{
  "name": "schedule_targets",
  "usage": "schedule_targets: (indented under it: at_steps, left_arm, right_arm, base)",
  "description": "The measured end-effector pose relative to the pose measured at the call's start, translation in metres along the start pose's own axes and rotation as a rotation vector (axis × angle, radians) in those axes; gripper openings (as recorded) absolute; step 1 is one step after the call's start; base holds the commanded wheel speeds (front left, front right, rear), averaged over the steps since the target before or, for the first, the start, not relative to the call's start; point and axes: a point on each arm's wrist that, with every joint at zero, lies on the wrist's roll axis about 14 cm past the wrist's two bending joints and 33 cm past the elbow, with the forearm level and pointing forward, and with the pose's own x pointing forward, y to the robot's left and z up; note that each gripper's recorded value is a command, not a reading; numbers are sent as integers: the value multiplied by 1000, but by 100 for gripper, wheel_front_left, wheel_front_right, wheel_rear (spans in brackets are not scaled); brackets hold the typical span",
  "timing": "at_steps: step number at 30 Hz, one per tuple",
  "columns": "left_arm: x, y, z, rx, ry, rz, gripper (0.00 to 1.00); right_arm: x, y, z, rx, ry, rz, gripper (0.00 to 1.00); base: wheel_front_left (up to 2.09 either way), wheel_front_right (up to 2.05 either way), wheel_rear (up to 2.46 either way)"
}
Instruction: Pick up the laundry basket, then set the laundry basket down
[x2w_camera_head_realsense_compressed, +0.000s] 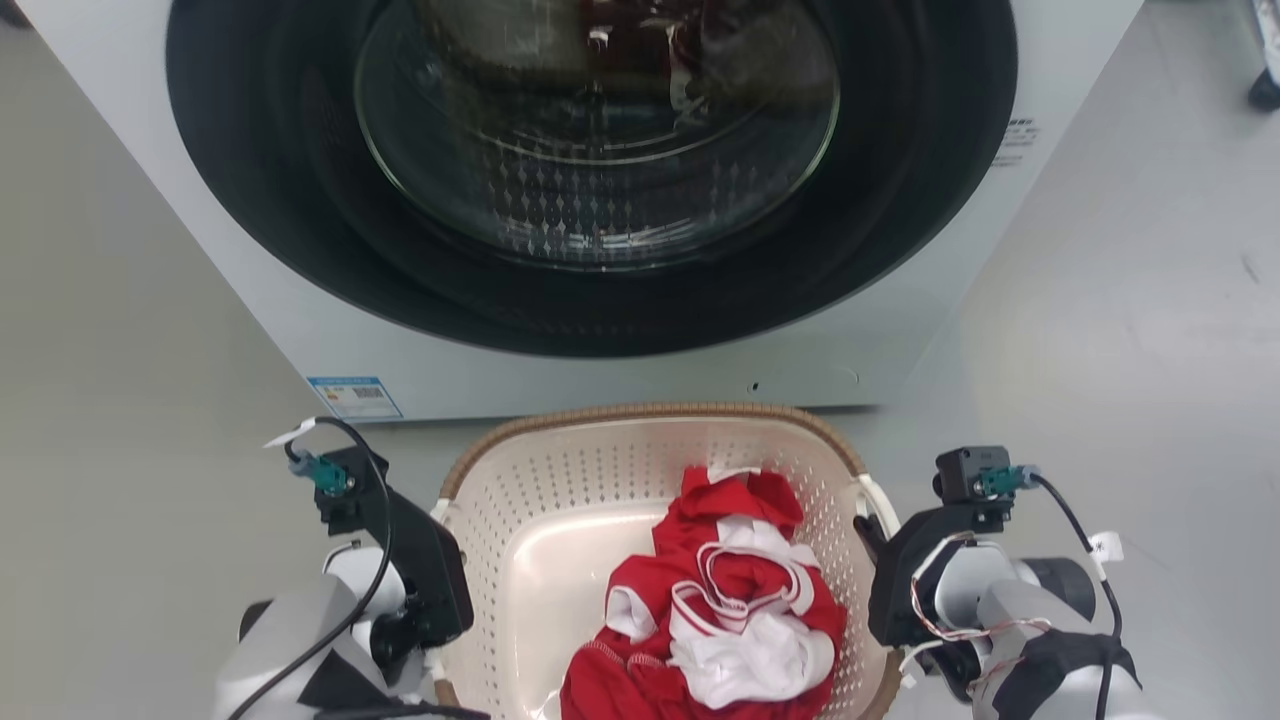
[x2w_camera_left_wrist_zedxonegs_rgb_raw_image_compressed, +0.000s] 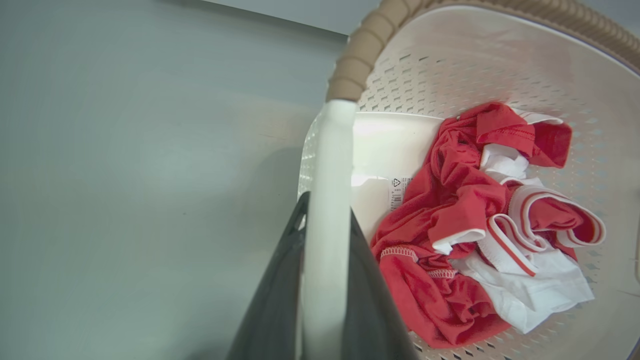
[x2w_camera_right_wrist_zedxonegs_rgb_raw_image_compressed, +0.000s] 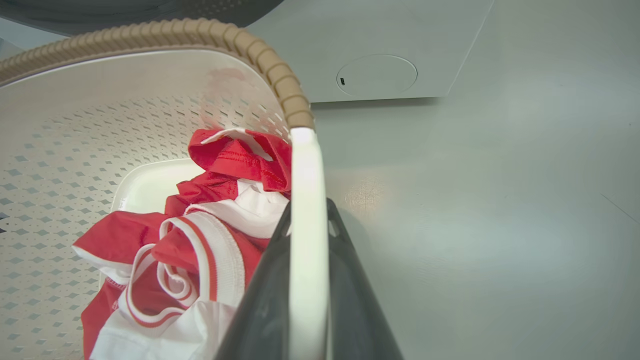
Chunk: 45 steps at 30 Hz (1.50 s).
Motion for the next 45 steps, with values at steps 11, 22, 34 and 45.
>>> schedule_targets:
  at_steps: [11, 22, 34, 45]
  left_arm:
    - [-24, -2, -25, -6, 11, -11, 0]
    - [-40, -4, -42, -3, 3, -21, 0]
    - [-47, -3, -48, -1, 0, -22, 0]
    - [-47, -4, -48, 3, -1, -23, 0]
  right_arm:
    - [-30, 10, -16, 37, 15, 5, 0]
    - [-51, 18, -33, 87, 14, 13, 0]
    - [-58, 22, -38, 103, 16, 19, 0]
    - [-60, 22, -39, 114, 23, 22, 0]
  base:
    - [0, 0, 0]
    - [0, 0, 0]
    - [0, 0, 0]
    - [0, 0, 0]
